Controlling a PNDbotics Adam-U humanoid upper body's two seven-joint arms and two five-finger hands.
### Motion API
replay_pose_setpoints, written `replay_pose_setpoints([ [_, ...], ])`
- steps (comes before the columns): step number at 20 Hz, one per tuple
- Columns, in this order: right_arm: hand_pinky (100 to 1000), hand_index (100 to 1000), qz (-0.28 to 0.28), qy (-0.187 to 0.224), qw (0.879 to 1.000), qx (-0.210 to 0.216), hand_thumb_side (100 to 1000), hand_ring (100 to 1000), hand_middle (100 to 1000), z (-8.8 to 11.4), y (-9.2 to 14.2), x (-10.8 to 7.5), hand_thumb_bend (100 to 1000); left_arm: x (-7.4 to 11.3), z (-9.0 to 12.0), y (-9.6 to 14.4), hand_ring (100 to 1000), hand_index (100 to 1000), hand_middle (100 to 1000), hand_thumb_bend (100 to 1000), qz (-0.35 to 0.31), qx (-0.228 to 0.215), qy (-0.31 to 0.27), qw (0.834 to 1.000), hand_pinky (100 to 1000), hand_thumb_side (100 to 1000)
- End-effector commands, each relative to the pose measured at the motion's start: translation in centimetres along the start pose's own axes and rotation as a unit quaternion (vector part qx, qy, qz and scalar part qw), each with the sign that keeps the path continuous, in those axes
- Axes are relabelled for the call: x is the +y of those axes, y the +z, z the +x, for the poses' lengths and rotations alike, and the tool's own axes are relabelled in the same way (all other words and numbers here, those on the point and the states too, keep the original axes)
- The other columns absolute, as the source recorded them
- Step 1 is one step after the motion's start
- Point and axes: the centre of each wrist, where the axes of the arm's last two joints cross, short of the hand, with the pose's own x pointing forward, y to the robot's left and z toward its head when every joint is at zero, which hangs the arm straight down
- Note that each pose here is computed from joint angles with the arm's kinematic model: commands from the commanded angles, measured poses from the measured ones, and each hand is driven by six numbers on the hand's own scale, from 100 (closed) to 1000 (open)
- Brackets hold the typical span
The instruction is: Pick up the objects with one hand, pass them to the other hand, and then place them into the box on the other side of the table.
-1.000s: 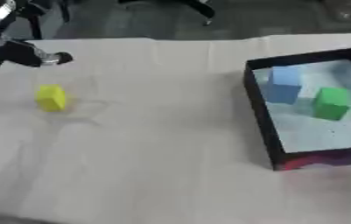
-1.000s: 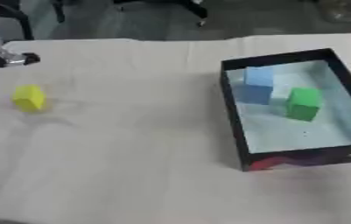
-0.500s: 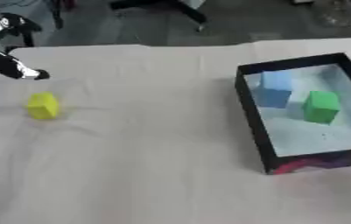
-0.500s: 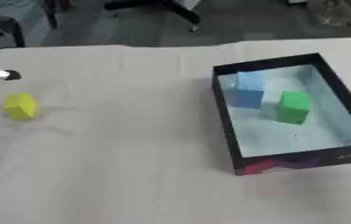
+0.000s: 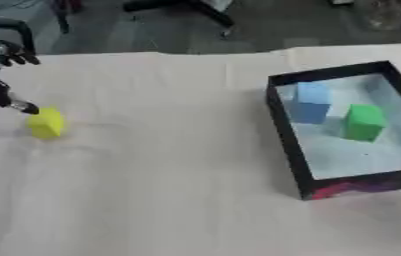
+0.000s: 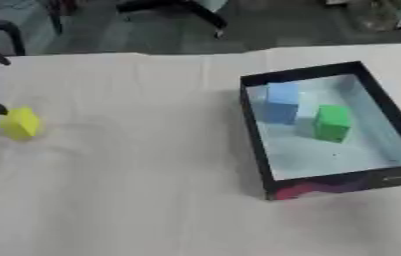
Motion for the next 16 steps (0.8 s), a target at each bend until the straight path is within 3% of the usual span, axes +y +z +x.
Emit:
replay_pose_setpoints([
  [1,1000,1000,0.021,0.023,0.999,-0.005,100,1000,945,1.1,-0.5,-0.3,100,2.3,-0.2,1.1,895,807,816,728,-0.004,0.024,-0.020,0.999,886,100],
  [8,1000,1000,0.033,0.035,0.999,-0.007,100,1000,942,1.0,-0.8,-0.2,100,4.1,0.9,1.8,902,779,813,674,-0.018,0.044,-0.070,0.996,873,100],
  [16,1000,1000,0.038,0.048,0.998,-0.013,100,1000,940,1.2,-0.9,-0.2,100,3.7,0.5,1.4,897,782,808,672,-0.011,0.077,-0.108,0.991,869,100],
])
